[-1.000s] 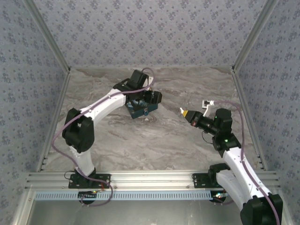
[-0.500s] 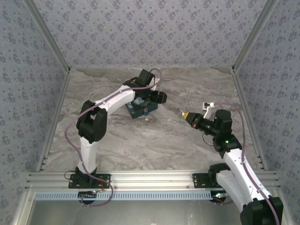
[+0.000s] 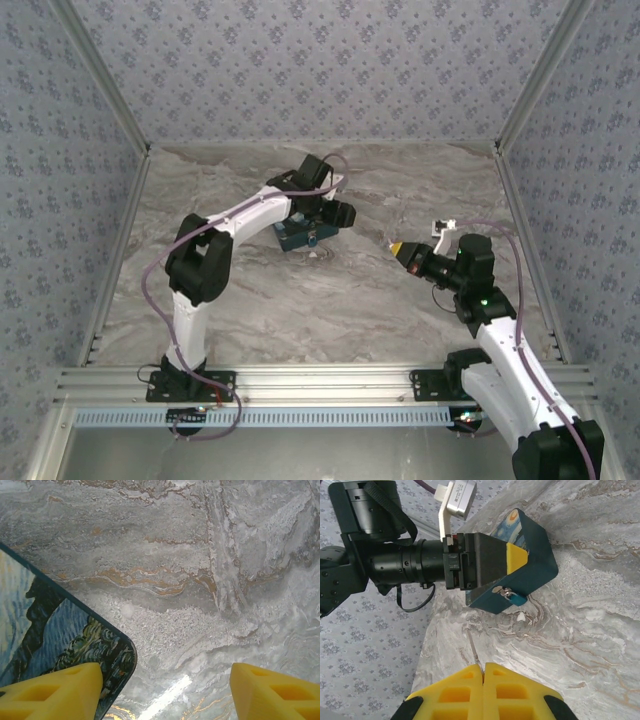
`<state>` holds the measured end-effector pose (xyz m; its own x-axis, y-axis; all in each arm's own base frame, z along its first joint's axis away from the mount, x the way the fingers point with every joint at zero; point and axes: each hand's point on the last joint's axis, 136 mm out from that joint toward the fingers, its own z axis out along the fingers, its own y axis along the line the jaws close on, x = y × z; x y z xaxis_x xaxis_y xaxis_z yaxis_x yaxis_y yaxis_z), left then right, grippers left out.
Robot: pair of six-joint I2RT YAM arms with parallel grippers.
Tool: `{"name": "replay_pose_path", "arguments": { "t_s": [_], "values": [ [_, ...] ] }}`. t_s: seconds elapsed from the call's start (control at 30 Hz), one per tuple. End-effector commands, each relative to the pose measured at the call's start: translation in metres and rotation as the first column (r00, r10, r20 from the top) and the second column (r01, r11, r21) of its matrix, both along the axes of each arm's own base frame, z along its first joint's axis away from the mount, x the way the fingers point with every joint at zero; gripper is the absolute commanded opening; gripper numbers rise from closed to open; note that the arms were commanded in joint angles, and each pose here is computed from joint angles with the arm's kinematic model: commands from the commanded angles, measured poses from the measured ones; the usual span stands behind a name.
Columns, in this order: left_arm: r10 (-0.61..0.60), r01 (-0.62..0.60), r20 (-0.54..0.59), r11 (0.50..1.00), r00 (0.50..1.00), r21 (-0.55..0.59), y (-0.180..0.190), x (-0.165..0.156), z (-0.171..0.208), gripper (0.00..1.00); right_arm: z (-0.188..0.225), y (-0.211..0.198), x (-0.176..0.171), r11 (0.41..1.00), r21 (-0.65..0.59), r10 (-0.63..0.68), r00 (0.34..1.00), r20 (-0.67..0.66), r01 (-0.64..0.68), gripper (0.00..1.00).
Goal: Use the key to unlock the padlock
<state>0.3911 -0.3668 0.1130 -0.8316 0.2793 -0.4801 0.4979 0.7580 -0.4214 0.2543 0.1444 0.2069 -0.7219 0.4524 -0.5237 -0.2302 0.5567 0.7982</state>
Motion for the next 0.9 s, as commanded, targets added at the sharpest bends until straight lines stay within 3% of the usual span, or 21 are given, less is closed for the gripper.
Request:
{"name": "replay_pose_path", "arguments": {
  "t_s": [0.0, 0.4, 0.87],
  "values": [
    [-0.039, 0.041, -0.068, 0.999, 0.997, 0.032, 0.001, -0.032, -0.015, 0.68, 0.010, -0.003, 0.001, 1.000, -0.019, -0.005, 1.000, 0.028, 0.005, 0.00],
    [-0.033, 0.031, -0.075, 0.999, 0.997, -0.023, -0.010, -0.068, -0.006, 0.68, 0.014, -0.013, -0.001, 0.999, -0.049, -0.024, 0.999, 0.027, 0.025, 0.00],
    [-0.090, 0.083, -0.110, 0.995, 0.990, -0.062, -0.033, -0.118, 0.000, 0.68, 0.017, -0.052, -0.003, 0.990, -0.037, -0.138, 0.990, -0.023, 0.137, 0.00]
  ]
}}
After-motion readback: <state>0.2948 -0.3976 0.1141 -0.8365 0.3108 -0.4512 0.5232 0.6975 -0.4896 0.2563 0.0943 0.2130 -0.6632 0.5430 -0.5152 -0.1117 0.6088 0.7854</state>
